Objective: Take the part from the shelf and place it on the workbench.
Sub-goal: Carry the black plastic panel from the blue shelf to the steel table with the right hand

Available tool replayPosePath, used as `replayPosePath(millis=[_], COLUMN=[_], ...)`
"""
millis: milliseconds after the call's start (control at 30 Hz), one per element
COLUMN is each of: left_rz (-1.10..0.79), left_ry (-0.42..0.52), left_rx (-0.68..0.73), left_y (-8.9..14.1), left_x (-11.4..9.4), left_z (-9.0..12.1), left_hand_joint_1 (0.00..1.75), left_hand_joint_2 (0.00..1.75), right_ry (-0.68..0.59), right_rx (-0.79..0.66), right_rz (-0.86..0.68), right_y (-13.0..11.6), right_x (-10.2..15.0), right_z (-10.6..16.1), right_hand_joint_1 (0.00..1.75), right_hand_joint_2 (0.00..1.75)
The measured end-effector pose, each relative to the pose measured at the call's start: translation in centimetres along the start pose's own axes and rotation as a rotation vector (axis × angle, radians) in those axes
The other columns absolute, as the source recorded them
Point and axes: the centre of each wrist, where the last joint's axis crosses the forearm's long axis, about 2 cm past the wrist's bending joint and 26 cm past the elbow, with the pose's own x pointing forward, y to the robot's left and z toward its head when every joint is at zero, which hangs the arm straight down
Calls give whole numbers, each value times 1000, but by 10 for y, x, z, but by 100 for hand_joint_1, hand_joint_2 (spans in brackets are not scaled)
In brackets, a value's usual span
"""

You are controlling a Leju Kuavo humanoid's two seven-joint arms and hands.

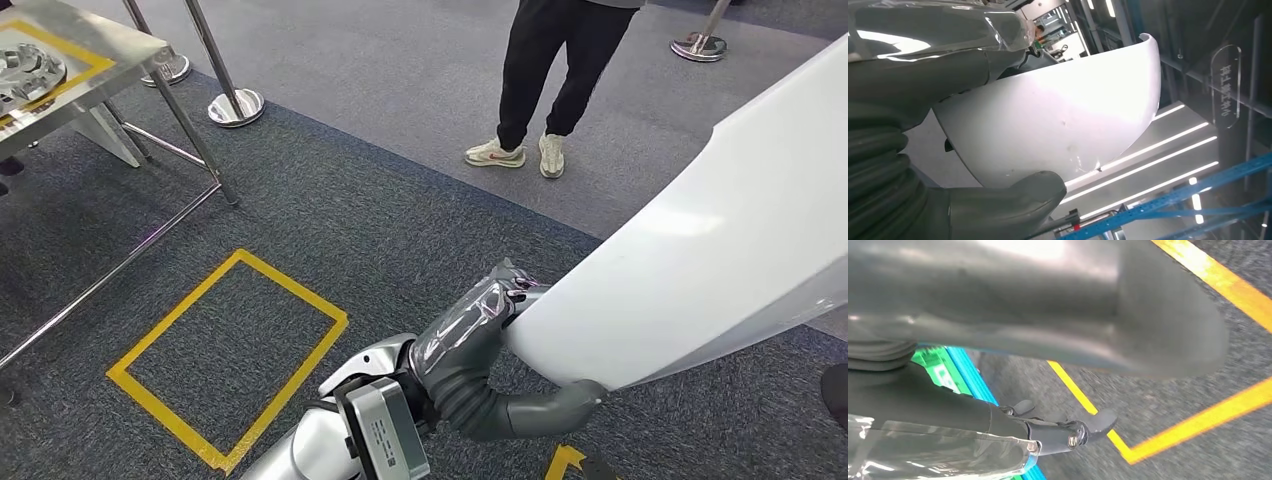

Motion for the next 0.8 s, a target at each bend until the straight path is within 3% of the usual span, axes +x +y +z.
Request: replayPosePath(millis=[800], left_rz=[6], left_ry=[26], left_rx=[15], left_y=[2], left_x=[-5], left_z=[-1], left_hand_joint_1=[175], left_hand_joint_2=[175], right_ry=[-18], right_rx=[3], right_rz=[61], right_y=[-6], right_x=[-5], right_z=[-1], right_hand_joint_1=[0], right_hand_joint_2=[0])
